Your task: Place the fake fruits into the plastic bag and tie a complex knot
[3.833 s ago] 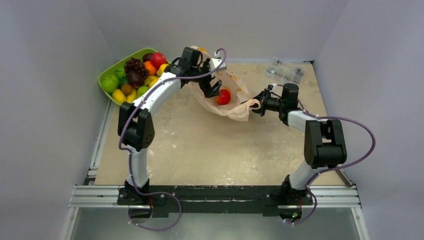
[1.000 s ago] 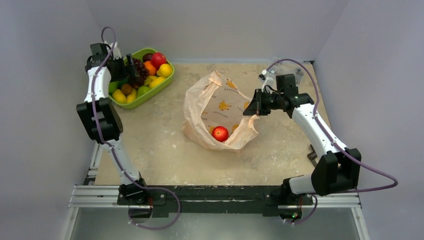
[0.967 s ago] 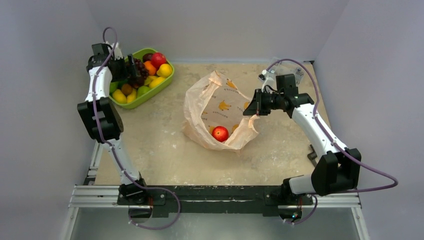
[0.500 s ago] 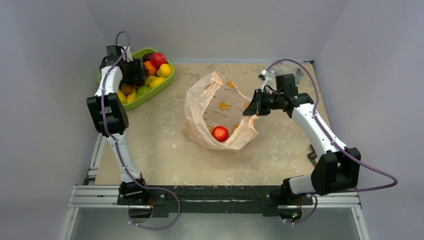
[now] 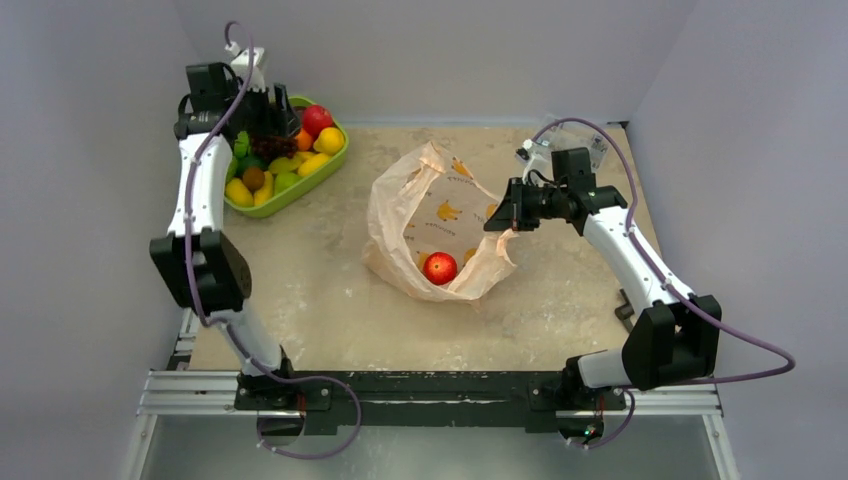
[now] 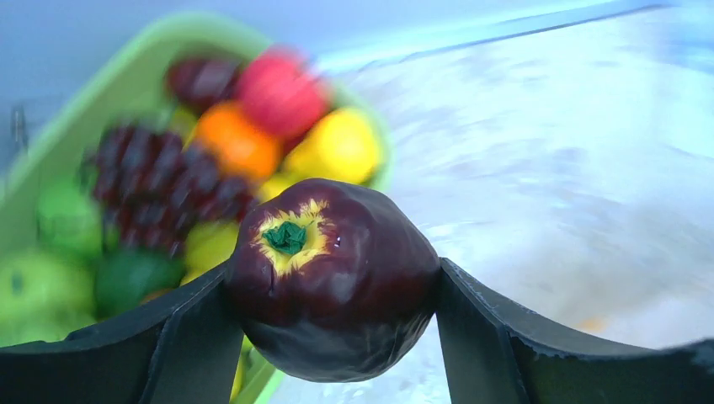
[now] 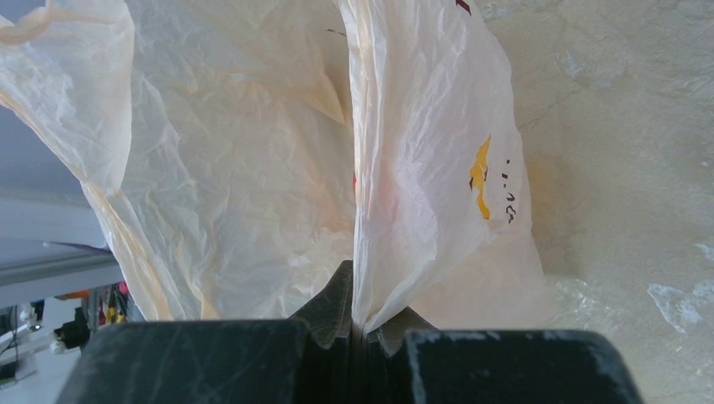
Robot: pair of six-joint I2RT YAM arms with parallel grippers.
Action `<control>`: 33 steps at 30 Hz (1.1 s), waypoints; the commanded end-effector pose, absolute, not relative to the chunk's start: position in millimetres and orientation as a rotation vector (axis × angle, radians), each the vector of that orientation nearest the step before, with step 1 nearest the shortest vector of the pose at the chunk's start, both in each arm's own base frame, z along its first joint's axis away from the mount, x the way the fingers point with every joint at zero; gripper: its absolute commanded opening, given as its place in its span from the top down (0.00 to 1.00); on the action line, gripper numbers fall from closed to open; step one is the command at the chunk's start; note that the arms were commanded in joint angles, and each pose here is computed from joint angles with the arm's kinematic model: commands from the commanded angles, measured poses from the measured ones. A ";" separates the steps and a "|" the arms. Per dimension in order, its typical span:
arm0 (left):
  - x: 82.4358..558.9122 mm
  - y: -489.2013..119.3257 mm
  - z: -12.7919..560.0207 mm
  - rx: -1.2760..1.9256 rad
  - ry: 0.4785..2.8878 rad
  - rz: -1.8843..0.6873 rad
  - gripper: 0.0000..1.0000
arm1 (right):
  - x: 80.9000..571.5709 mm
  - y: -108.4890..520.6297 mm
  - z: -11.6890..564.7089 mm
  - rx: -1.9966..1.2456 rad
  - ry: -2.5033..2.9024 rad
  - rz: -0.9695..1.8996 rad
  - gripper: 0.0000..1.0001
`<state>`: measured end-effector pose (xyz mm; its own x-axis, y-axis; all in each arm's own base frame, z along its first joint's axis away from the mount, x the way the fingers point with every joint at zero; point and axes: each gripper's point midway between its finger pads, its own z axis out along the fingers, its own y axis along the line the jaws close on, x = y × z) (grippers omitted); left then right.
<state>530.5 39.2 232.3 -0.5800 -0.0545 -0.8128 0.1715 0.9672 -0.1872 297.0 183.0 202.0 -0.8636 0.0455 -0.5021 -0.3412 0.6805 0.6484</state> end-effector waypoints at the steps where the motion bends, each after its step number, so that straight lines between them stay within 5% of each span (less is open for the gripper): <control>1: 423.4 -97.4 416.4 0.765 1.593 -0.519 0.60 | 296.4 189.2 221.8 -0.263 2.331 1.127 1.00; 5: 322.6 -196.3 440.1 1.144 1.349 -0.678 0.62 | 293.7 191.7 225.3 -0.262 2.321 1.157 1.00; 10: 238.1 -280.4 378.6 1.615 1.164 -0.579 0.62 | 291.8 193.8 231.5 -0.269 2.304 1.184 1.00; 19: 284.1 -320.8 238.9 1.903 1.250 -0.154 0.64 | 285.1 193.1 239.1 -0.296 2.275 1.183 1.00; 25: 326.0 -283.0 160.3 2.049 1.367 0.174 0.62 | 281.9 192.3 246.1 -0.333 2.248 1.170 1.00; 30: 326.7 -253.9 115.0 2.054 1.561 0.061 0.48 | 280.2 191.0 246.1 -0.341 2.245 1.157 1.00; 33: 319.6 -251.1 99.3 2.070 1.581 -0.006 0.27 | 279.9 189.2 241.9 -0.337 2.259 1.143 1.00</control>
